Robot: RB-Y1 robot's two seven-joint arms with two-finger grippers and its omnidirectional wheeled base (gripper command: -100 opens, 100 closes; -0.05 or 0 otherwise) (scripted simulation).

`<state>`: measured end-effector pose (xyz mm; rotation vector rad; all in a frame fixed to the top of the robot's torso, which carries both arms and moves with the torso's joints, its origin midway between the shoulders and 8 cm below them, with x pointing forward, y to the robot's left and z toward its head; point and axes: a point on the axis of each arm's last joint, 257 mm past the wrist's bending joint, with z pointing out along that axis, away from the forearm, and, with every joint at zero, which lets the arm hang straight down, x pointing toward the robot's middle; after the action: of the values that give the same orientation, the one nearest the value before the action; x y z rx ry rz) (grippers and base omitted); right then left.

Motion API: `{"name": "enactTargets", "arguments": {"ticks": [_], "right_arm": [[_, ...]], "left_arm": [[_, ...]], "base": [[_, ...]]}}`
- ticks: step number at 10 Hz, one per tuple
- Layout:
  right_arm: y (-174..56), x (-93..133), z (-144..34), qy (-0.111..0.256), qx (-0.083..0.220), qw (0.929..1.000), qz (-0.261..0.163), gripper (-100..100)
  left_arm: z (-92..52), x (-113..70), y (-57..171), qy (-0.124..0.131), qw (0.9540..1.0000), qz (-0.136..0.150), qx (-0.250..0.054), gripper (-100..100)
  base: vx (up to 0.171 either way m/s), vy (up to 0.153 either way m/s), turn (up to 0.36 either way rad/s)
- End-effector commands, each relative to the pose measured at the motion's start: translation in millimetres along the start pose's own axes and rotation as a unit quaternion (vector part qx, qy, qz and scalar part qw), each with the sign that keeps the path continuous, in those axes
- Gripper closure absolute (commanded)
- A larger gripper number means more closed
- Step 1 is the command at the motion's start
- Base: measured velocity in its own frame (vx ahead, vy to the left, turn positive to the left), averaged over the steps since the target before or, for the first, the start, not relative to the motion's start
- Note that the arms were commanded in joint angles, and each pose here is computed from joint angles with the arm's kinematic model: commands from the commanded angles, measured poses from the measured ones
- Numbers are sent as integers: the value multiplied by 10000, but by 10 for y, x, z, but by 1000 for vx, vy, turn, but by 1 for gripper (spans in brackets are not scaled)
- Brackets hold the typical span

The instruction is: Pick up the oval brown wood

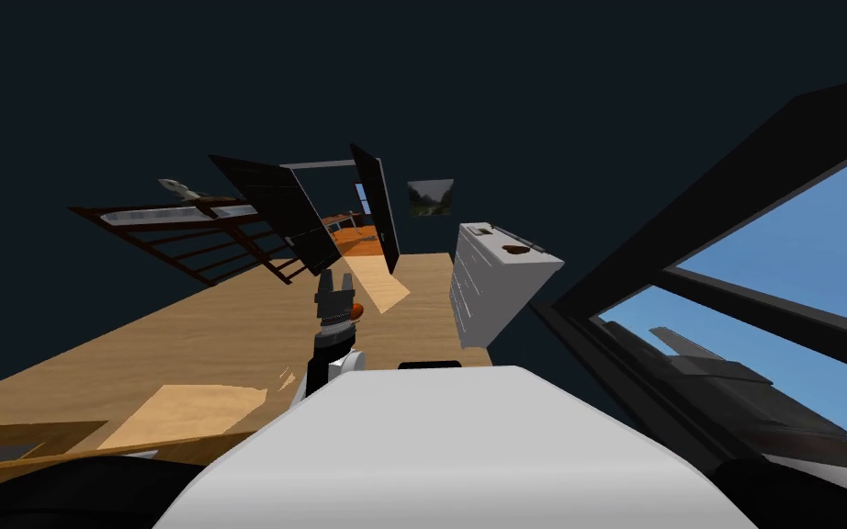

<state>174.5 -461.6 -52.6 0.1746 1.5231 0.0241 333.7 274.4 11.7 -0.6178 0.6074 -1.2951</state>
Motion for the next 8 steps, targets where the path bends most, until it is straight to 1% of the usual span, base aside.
{"name": "enactTargets", "arguments": {"ticks": [1, 2, 3, 4, 5, 6, 7, 8], "right_arm": [[-65, -49, -83, 173, 66, 9993, -329, -100], [-88, -44, -148, 403, 19, 9970, -663, -100], [-141, -96, -193, 469, 85, 9956, -807, -100], [-165, -102, -254, 708, 17, 9907, -1158, -100], [-207, -147, -293, 774, 70, 9887, -1280, -100], [-225, -149, -347, 1015, -27, 9816, -1615, -100], [-264, -200, -383, 1085, 22, 9787, -1741, -100], [-278, -192, -437, 1346, -100, 9693, -2057, -100]], "left_arm": [[0, 0, 0, 0, 10000, 0, 0, 0], [0, 0, 0, 0, 10000, 0, 0, 0], [0, 0, 0, 0, 10000, 0, 0, 0], [0, 0, 0, 0, 10000, 0, 0, 0], [0, 0, 0, 0, 10000, 0, 0, 0], [0, 0, 0, 0, 10000, 0, 0, 0], [0, 0, 0, 0, 10000, 0, 0, 0], [0, 0, 0, 0, 10000, 0, 0, 0]], "base": [[32, 30, -22], [51, 32, -29], [41, 31, -24], [46, 28, -29], [52, 19, -19], [80, 23, -24], [68, 19, -12], [85, 30, -15]]}}
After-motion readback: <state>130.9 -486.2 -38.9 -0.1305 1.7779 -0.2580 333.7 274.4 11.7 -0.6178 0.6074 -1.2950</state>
